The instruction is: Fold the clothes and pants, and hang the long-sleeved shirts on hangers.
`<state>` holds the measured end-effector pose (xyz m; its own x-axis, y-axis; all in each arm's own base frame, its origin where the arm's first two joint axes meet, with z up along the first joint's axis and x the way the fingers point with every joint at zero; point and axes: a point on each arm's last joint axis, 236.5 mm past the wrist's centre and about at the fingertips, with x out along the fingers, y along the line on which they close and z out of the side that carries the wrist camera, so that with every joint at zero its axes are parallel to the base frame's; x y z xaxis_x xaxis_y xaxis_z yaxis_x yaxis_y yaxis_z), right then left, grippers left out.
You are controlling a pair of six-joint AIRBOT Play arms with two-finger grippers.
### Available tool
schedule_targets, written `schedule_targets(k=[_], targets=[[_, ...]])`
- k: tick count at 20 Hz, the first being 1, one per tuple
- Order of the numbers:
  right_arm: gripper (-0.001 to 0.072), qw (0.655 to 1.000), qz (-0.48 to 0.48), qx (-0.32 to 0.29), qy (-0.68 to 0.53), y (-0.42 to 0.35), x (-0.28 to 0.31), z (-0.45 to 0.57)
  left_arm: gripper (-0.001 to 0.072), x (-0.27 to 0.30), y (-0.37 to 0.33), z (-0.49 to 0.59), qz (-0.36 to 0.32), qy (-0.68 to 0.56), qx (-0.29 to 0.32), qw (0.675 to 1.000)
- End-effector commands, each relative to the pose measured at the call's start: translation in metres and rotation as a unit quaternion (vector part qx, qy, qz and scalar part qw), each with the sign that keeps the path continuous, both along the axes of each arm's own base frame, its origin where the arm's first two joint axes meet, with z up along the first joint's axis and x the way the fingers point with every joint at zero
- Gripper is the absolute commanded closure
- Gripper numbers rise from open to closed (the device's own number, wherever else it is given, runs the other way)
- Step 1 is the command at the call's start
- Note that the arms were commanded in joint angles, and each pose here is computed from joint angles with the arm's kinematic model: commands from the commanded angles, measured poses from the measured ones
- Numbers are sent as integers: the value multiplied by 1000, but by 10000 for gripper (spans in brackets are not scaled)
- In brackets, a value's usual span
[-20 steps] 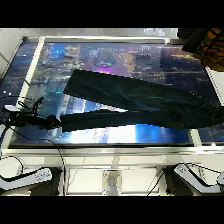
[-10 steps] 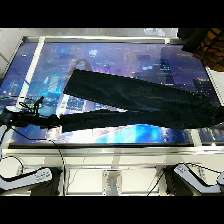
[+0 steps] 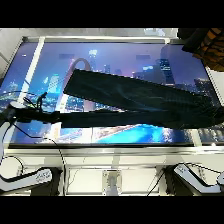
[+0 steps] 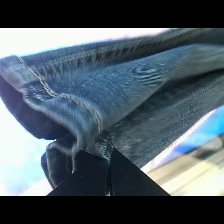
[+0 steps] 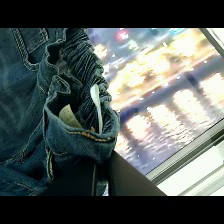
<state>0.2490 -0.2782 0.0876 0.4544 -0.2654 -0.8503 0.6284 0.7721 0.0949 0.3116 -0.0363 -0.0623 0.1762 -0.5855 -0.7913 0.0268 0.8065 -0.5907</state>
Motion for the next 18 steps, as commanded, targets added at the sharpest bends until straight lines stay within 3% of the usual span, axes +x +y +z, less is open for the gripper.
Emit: schedule_targets(k=[1, 7, 12, 15, 18], targets=[[686, 1000, 2, 14, 5, 6, -2, -3, 690, 28, 32, 58, 41, -77, 30, 996], [686, 997, 13, 74, -15, 33, 8, -3, 690, 66, 95, 179, 110, -223, 104, 963], [686, 997, -32, 48, -54, 12, 18, 7, 690, 101, 125, 213, 159, -295, 143, 931], [686, 993, -70, 17, -96, -11, 27, 21, 690, 121, 135, 190, 179, -283, 131, 933], [686, 988, -80, 32, -126, -16, 43, 19, 691, 156, 131, 159, 210, -272, 83, 935]])
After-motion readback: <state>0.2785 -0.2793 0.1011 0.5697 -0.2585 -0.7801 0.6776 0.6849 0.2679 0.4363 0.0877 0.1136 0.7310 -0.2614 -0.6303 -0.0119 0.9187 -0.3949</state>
